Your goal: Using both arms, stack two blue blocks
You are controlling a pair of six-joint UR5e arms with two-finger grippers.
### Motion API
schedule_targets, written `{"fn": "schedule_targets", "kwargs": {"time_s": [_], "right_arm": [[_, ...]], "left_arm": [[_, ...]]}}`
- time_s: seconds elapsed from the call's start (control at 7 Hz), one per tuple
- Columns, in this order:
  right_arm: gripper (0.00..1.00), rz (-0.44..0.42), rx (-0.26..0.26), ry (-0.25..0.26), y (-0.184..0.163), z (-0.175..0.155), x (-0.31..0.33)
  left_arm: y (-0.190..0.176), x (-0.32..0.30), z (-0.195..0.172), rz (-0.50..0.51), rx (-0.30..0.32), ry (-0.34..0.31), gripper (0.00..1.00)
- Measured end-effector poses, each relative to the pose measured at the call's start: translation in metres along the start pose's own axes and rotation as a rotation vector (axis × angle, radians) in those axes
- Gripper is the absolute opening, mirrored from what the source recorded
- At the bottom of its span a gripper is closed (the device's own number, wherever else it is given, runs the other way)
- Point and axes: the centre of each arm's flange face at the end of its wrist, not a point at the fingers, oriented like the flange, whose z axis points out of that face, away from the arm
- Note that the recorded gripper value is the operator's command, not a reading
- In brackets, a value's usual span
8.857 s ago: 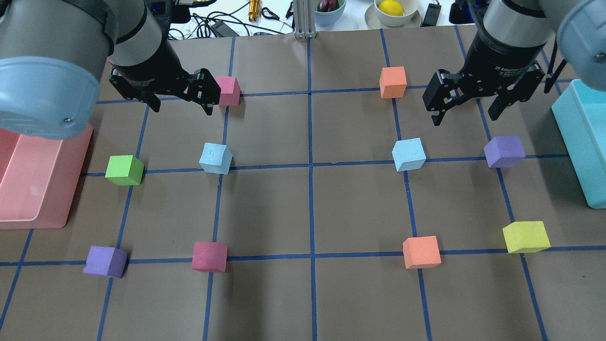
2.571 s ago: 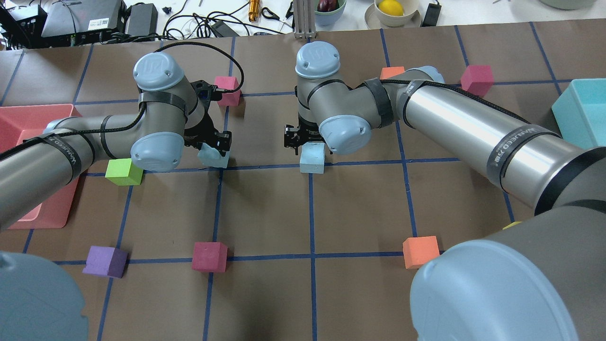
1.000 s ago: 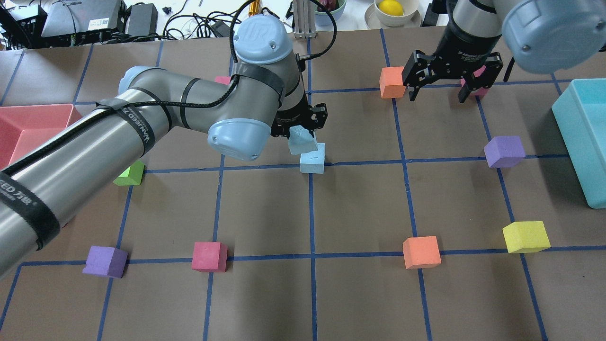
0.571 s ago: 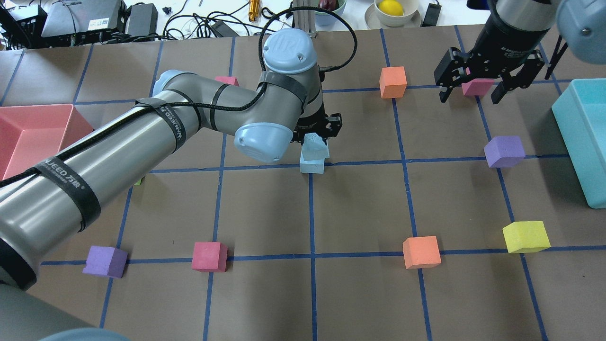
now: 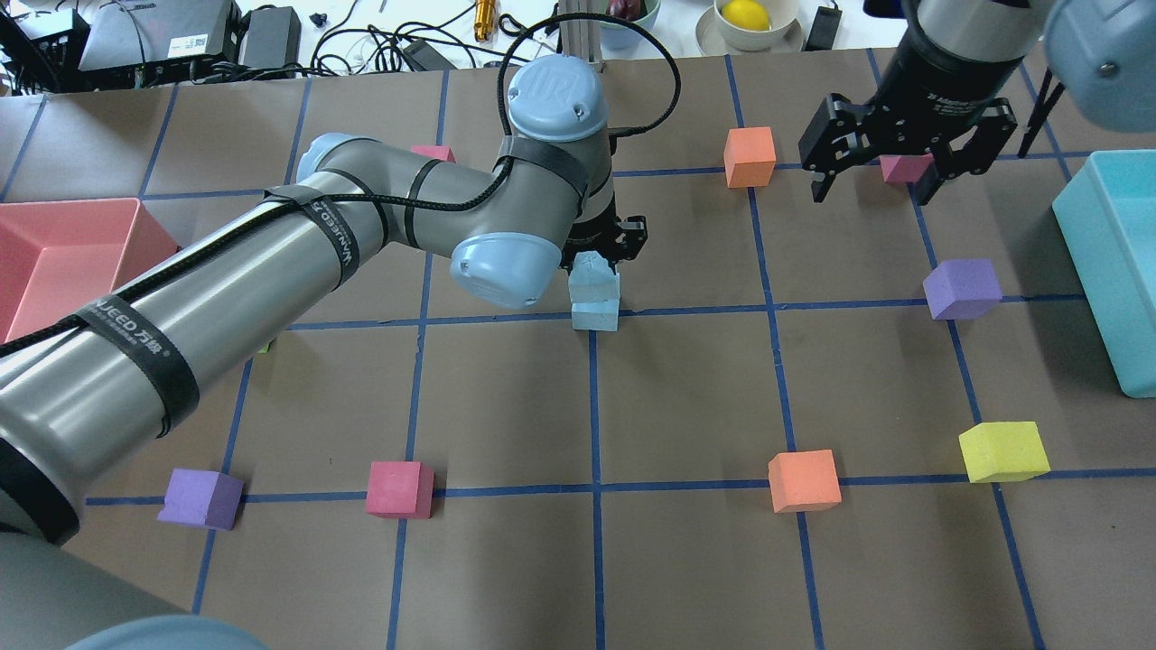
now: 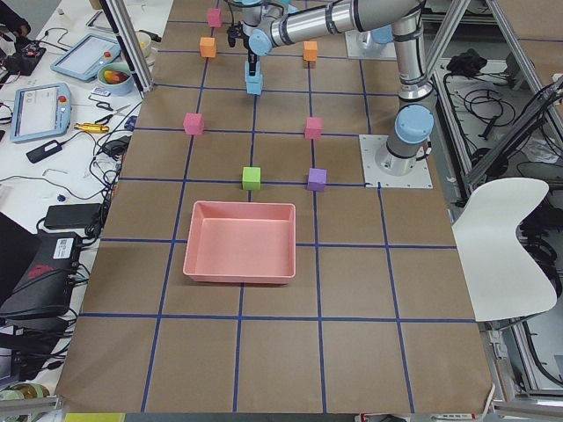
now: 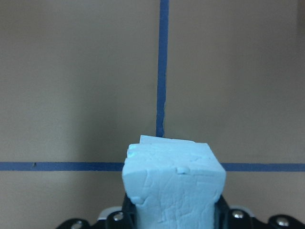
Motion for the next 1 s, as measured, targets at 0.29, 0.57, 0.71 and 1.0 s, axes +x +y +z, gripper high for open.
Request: {"fn": "schedule_targets", "kwargs": {"time_s": [0.29, 0.57, 0.71, 1.0], "right_arm": [[1.00, 0.000, -0.005, 0.002, 0.002, 0.001, -0.003], [1.00, 0.000, -0.005, 0.001, 0.002, 0.002, -0.003], [1.00, -0.001, -0.006, 0.000, 0.002, 0.003, -0.003], [1.00, -0.001, -0.007, -0.002, 0.001, 0.003, -0.003]], "left_arm": [[0.003, 0.003, 0.007, 0.003, -0.012, 0.001, 0.00], [0.006, 0.003, 0.012, 0.006, -0.022, -0.004, 1.00], [0.008, 0.002, 0.017, 0.007, -0.031, -0.013, 1.00], [0.011, 0.001, 0.014, 0.008, -0.028, -0.012, 1.00]]}}
